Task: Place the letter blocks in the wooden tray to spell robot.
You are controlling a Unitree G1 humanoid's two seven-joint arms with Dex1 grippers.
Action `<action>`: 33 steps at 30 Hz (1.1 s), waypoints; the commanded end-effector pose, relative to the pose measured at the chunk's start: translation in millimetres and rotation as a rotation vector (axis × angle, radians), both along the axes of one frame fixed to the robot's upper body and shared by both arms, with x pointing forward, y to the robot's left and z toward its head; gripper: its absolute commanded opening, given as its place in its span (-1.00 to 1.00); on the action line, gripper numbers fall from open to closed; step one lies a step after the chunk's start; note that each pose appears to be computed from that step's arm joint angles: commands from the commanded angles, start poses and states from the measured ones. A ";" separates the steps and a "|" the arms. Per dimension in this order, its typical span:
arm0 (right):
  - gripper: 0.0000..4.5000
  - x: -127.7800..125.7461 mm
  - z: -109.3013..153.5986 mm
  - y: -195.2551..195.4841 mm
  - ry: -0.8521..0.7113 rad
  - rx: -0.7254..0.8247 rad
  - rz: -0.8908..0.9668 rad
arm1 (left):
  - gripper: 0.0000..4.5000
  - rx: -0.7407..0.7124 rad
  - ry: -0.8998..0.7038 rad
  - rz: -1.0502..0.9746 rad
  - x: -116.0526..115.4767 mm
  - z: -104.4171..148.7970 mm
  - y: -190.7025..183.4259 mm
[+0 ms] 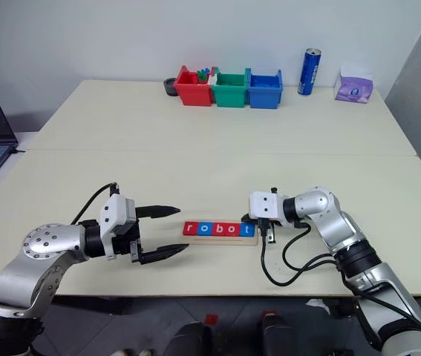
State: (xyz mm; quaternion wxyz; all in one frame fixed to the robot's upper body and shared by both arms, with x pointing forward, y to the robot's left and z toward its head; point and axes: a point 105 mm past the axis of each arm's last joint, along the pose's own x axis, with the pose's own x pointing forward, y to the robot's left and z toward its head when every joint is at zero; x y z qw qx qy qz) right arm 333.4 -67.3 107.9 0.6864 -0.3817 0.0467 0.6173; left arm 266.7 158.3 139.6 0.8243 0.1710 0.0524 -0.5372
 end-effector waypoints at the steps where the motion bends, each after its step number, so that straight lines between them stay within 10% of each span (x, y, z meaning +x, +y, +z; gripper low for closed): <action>1: -0.99 -3.1 11.8 6.7 -0.041 0.027 0.038 | 1.00 0.004 -0.046 -0.016 -0.2 8.5 -3.5; 19: -0.99 -8.6 41.3 -22.8 0.061 0.138 -0.123 | 1.00 -0.007 0.018 0.192 3.4 6.2 43.9; 33: 0.92 -69.4 38.4 -62.0 0.300 0.224 -0.479 | 1.00 -0.009 0.264 0.473 -35.8 -29.7 53.2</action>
